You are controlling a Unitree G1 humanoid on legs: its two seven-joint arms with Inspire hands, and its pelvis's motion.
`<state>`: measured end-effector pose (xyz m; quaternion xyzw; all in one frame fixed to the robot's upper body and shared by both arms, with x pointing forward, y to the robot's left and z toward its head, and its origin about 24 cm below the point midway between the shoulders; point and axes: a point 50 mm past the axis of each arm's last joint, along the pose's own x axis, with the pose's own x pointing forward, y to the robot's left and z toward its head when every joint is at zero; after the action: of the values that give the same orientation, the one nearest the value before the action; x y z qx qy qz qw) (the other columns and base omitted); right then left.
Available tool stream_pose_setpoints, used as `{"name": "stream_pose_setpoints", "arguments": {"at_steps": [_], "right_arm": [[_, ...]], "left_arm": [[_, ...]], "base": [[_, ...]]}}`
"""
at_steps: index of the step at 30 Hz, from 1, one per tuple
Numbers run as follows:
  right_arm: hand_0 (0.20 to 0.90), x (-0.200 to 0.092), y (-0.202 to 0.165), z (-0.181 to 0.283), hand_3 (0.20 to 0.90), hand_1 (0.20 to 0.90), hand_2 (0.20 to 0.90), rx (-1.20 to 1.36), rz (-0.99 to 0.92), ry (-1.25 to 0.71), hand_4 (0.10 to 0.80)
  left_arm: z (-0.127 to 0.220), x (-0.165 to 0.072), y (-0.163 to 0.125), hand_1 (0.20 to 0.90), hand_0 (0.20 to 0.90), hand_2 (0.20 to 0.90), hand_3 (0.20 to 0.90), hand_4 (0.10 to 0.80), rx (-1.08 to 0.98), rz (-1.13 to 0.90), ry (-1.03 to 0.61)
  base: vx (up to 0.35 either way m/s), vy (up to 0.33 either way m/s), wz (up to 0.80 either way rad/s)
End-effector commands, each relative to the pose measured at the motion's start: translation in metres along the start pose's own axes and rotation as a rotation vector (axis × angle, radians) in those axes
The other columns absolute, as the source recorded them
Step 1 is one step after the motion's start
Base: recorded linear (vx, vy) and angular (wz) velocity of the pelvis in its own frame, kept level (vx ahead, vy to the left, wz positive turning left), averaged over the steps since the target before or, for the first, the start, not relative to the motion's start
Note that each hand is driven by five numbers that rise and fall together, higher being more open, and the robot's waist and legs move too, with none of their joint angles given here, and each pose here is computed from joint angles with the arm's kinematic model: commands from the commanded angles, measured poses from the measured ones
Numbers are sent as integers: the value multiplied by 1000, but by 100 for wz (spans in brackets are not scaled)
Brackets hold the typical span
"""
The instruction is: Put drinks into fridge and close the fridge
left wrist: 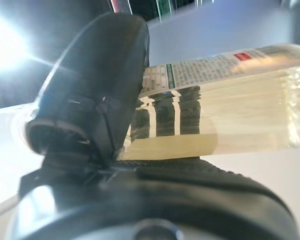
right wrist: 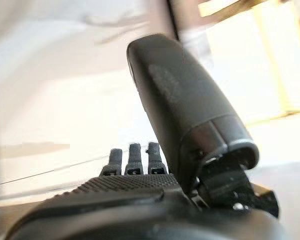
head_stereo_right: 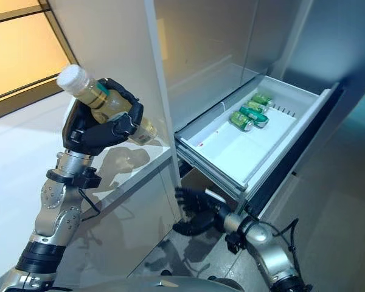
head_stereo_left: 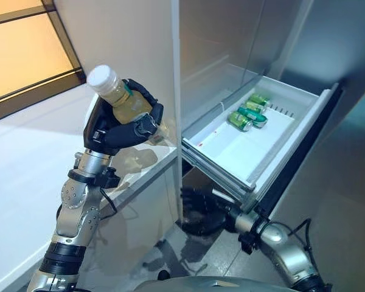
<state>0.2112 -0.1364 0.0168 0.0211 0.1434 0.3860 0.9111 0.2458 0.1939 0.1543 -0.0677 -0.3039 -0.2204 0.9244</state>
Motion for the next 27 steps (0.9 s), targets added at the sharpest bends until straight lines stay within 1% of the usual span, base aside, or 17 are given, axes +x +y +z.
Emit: {"name": "stream_pose_setpoints", "arguments": {"at_steps": [1,4,6,15,19,27], "right_arm": [[900,-9,-23,108,900,900,900,-199,-22,-413,800],[900,-17,-25,137,900,900,900,-237,-5,-494,800],[900,-20,-25,148,900,900,900,-233,18,-504,800],[900,-26,-23,148,900,900,900,-239,84,-420,800],[900,-23,-24,147,900,900,900,-244,111,-377,800],[900,-13,-18,153,900,900,900,-283,147,-369,800]], "left_arm": [[58,47,-10,300,300,300,200,100,-39,-164,-364],[55,55,-17,300,300,300,200,100,-86,-219,-334],[53,60,-24,300,300,300,200,100,-101,-254,-312],[39,71,-48,300,300,300,200,100,-141,-366,-206],[34,76,-54,300,300,300,200,100,-130,-377,-183],[21,83,-63,300,300,300,200,100,-99,-386,-133]], "base": [[-35,34,-23],[-32,25,-31],[-25,9,-20],[-14,-4,-4],[-7,-10,-3],[2,-20,-2]]}}
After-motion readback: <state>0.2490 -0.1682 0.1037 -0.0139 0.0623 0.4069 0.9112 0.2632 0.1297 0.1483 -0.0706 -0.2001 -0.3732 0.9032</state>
